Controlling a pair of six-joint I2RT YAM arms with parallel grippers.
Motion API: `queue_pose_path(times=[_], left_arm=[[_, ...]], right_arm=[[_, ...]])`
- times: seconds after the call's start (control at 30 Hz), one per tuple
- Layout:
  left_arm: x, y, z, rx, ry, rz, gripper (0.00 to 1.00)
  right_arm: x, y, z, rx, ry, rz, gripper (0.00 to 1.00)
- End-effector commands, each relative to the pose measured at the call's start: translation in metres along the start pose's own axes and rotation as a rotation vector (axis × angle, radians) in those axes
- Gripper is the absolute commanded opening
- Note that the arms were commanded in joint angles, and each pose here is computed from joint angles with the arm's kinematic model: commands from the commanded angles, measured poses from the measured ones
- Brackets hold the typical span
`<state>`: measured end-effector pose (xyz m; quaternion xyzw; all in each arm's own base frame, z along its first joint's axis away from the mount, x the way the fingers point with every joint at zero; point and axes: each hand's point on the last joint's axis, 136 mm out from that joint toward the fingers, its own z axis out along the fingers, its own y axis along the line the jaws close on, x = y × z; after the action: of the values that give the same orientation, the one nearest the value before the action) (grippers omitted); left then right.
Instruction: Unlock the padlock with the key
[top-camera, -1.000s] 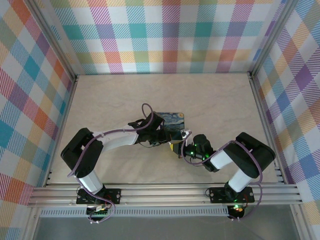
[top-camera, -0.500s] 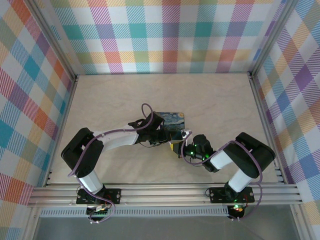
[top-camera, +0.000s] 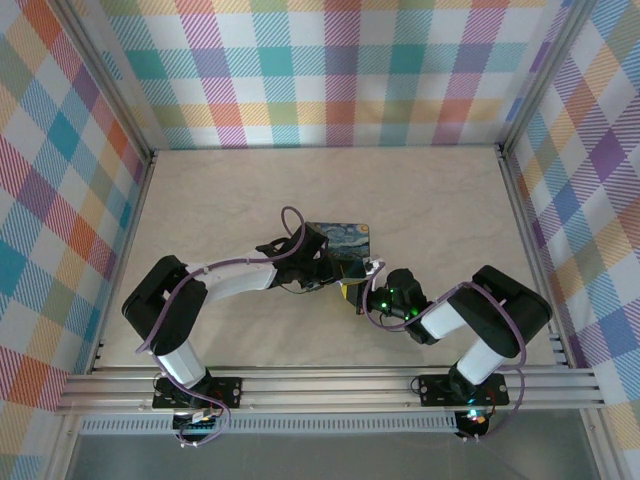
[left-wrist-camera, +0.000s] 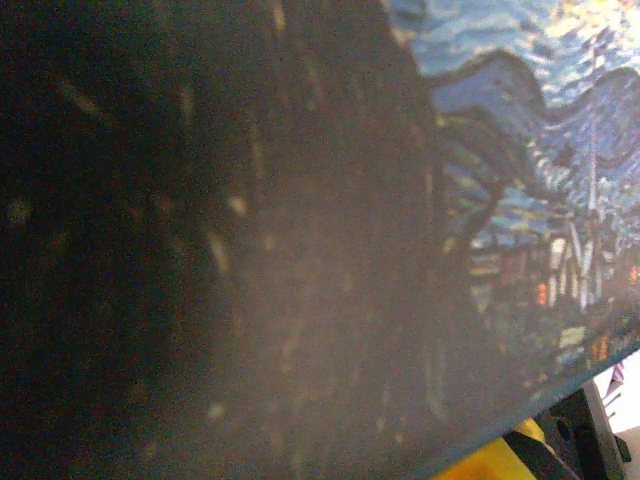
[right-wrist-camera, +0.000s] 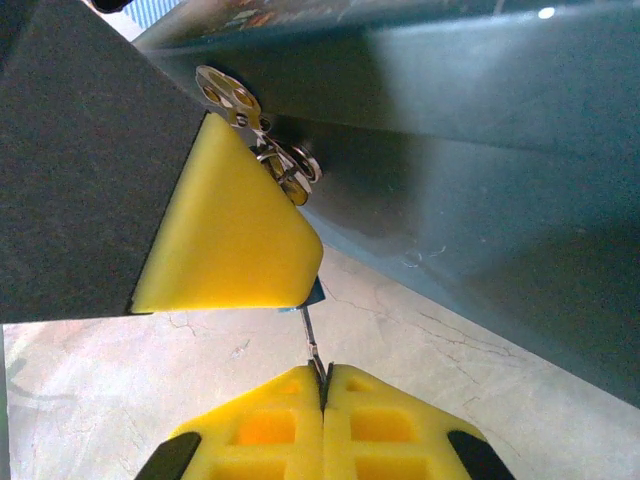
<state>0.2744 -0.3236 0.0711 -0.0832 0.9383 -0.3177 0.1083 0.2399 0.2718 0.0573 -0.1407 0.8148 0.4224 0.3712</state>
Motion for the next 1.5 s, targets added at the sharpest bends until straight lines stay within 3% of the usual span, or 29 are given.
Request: queue_pose_path(times=[0.0,0.57,0.8,1.13,1.47], left_arm=[[-0.002,0.016,0.015,-0.057,-0.045,-0.007,0.18],[-0.004,0.018,0.026,-0.053,-0.072,-0.027,0.18],[-0.004,0.016,0.024,-0.047,-0.073,-0.026,0.18],[-0.002,0.019,0.032,-0.039,-0.075,-0.051,0.18],[0.002,0.022,0.046,-0.045,-0.067,-0.068,0.18]], right_arm=[[-0.073,0.086,-0.012,-0.307,-0.229,-0.153,0.0],[-0.072,0.074,-0.01,-0.19,-0.129,-0.042,0.0],[-0.066,0.062,-0.007,-0.153,-0.133,-0.06,0.0],[-0.06,0.047,0.0,-0.096,-0.107,0.051,0.0],[-0.061,0.051,0.007,-0.132,-0.103,0.113,0.0]])
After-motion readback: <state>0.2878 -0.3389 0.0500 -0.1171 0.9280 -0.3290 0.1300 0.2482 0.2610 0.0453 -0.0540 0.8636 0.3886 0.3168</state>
